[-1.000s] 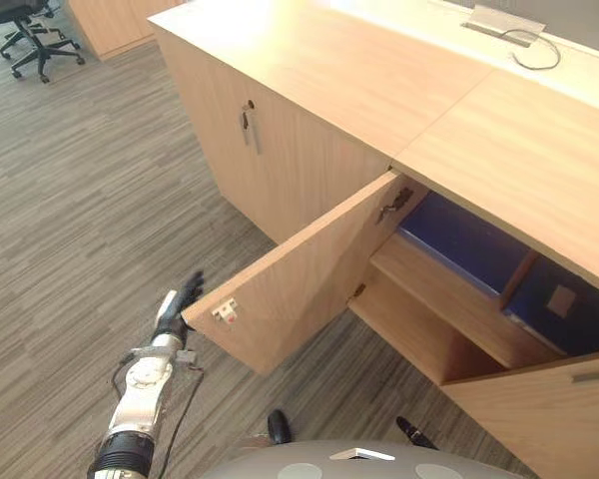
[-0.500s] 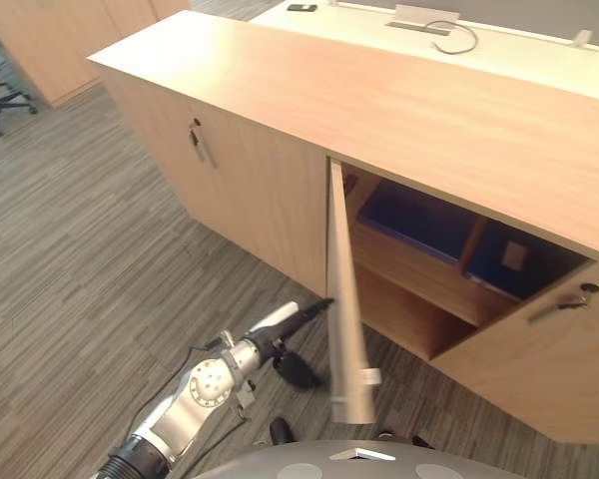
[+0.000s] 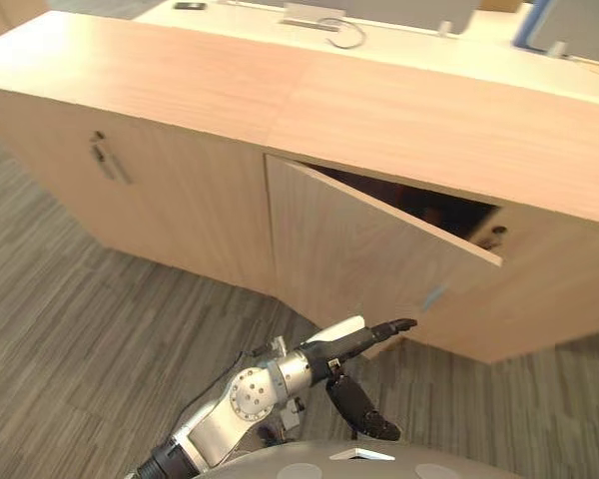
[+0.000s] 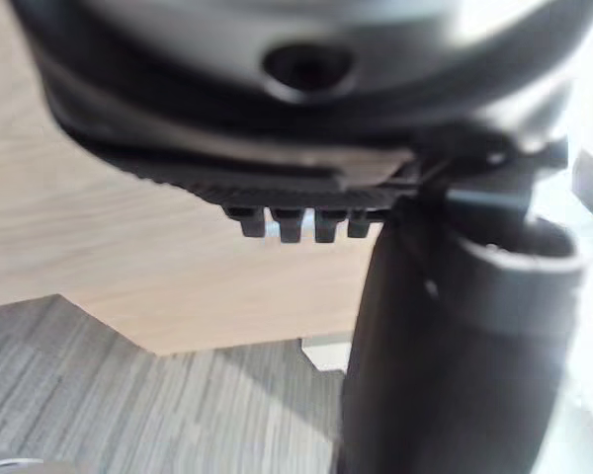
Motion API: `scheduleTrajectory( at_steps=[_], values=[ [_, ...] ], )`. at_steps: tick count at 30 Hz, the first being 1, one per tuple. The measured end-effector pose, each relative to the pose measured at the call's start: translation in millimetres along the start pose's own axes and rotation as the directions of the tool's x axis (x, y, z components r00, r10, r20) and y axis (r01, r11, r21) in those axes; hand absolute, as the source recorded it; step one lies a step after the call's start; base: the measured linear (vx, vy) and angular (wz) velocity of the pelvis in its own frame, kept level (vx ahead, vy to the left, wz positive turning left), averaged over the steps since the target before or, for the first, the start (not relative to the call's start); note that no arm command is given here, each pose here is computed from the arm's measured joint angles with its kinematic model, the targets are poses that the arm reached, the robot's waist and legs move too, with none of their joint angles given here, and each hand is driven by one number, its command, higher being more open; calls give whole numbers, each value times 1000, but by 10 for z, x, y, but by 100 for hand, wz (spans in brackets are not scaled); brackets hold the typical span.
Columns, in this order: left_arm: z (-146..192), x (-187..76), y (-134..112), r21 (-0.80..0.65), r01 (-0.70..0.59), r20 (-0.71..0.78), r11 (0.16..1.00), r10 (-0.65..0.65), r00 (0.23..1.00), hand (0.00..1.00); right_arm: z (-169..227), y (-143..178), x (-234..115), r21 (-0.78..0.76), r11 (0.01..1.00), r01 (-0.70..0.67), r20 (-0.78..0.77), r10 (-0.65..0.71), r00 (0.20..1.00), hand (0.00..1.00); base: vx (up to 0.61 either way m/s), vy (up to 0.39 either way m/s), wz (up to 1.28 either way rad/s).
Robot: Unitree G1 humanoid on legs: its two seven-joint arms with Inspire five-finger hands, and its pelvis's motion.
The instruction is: Walk over to the cabinet, pick up the folder, carry it to the office cabinet, place the folder inside the office cabinet, then close the office cabinet door
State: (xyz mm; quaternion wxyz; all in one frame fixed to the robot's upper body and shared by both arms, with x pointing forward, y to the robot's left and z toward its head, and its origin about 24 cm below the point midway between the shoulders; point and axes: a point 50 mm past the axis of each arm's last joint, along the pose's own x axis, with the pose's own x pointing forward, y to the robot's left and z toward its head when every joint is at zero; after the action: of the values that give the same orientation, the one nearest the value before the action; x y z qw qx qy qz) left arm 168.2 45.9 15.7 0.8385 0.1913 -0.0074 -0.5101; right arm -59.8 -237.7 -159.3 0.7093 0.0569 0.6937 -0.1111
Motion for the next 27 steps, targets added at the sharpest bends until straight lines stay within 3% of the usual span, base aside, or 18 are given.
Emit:
scheduleTrajectory(
  at_steps=[6, 9, 11, 12, 13, 14, 15, 16, 18, 19, 21, 22, 24, 27],
  values=[
    [-29, 43, -21, -71, -23, 4, 997, 23, 1000, 100, -143, 259, 32, 19, 999, -48, -39, 49, 998, 100, 75, 9, -77],
    [-398, 2, -64, -181, -76, -141, 980, 50, 989, 100, -69, 270, 57, 50, 998, -26, -28, 27, 999, 100, 79, -84, -58],
    [-746, -121, -77, -336, -202, -279, 920, 107, 954, 100, 29, 293, 76, 72, 997, -17, -14, 18, 1000, 100, 39, -86, -25],
    [-989, -230, -84, -479, -367, -384, 798, 186, 904, 100, 132, 297, 89, 114, 994, -2, 11, 0, 1000, 100, 10, -73, 3],
    [-1212, -362, -91, -567, -542, -501, 620, 262, 825, 100, 277, 291, 101, 155, 988, 10, 50, -18, 999, 100, 1, -64, 12],
    [-1311, -438, -91, -582, -616, -559, 531, 289, 777, 100, 348, 287, 105, 143, 990, 17, 63, -26, 998, 100, -34, -40, 23],
    [-1482, -600, -112, -575, -719, -655, 390, 307, 690, 100, 394, 272, 109, 92, 995, 36, 56, -42, 998, 100, -37, -18, 24],
    [-1547, -681, -114, -560, -756, -691, 339, 312, 652, 100, 386, 269, 113, 86, 995, 40, 46, -44, 998, 100, -60, -15, 27],
    [-1752, -1021, -137, -479, -864, -803, 154, 322, 502, 100, 396, 280, 126, 113, 993, 44, 31, -48, 998, 100, -42, -26, 12],
    [-1867, -1263, -210, -405, -914, -870, 15, 302, 391, 100, 398, 290, 131, 133, 990, 46, 23, -49, 999, 100, -36, -33, -2],
    [-1975, -1586, -363, -284, -946, -939, -155, 246, 241, 100, 397, 315, 141, 155, 987, 41, 11, -44, 999, 100, -38, -23, -18],
    [-2006, -1772, -441, -207, -958, -963, -200, 215, 163, 100, 395, 325, 142, 151, 988, 38, 9, -40, 999, 100, -43, -26, -24],
    [-2011, -1971, -515, -134, -973, -976, -190, 196, 96, 100, 412, 333, 143, 147, 988, 34, 13, -37, 999, 100, -66, -31, -13],
    [-2001, -1900, -647, -114, -977, -982, -178, 167, 84, 100, 456, 243, 134, 130, 990, 57, 20, -60, 998, 100, -37, 45, -18]
  ],
)
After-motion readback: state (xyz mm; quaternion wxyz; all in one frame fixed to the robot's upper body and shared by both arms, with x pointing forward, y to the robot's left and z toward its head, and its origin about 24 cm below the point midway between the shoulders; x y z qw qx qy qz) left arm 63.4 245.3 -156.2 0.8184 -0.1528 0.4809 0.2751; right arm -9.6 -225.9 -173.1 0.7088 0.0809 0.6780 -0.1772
